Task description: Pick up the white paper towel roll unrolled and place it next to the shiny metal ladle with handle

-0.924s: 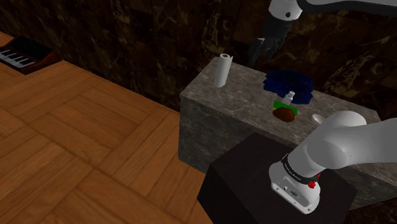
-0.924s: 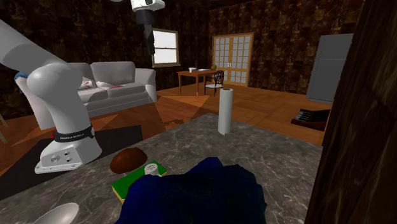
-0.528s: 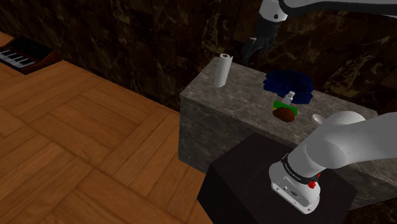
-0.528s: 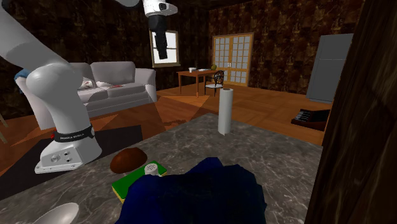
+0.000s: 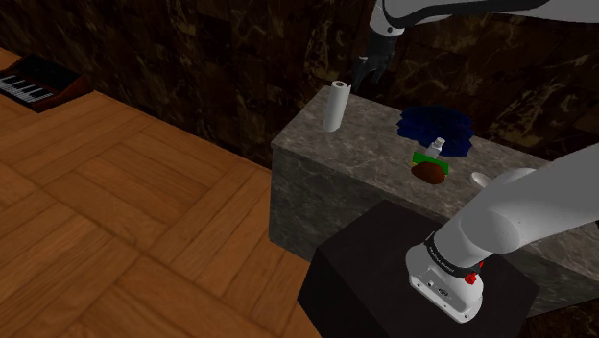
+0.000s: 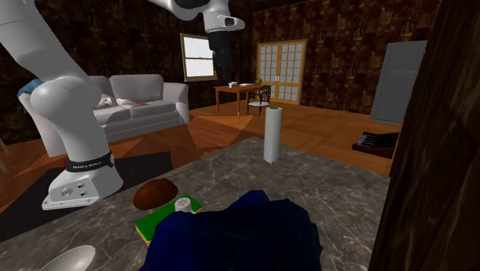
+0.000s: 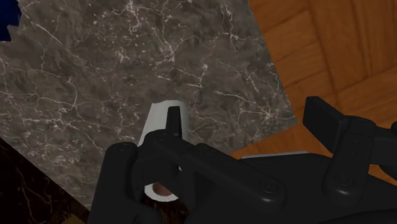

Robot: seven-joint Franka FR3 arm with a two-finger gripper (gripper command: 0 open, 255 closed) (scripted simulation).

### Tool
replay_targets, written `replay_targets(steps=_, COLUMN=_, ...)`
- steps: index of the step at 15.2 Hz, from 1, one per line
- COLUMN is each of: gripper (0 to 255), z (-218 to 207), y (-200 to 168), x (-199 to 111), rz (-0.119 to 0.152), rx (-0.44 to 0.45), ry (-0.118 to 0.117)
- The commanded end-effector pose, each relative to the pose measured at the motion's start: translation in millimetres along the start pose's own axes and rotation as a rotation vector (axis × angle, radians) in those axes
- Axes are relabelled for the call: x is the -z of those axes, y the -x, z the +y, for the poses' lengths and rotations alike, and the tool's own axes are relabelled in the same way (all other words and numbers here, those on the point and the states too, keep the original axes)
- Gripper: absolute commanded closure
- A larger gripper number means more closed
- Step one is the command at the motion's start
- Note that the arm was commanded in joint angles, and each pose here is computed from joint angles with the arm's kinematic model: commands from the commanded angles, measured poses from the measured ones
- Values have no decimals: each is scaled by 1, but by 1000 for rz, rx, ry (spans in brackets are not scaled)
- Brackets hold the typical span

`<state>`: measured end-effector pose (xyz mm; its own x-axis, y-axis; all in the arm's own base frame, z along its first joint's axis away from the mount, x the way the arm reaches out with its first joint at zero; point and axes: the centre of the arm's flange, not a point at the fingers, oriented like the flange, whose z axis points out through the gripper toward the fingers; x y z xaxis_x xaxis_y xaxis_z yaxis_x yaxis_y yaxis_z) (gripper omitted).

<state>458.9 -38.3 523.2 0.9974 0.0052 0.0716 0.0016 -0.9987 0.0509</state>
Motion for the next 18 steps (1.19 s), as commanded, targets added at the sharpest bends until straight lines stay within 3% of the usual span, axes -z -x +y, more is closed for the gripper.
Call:
replay_targets(steps=1, gripper=0, z=7, y=-22, x=-11, rz=-1, rx=9, ry=0)
replay_targets(steps=15, gripper=0, z=78, y=-172, x=-94, rz=-12, rx=62, ry=1)
replay_targets(steps=18, gripper=0, z=78, y=-174, x=-106, rz=-12, rx=63, ry=1)
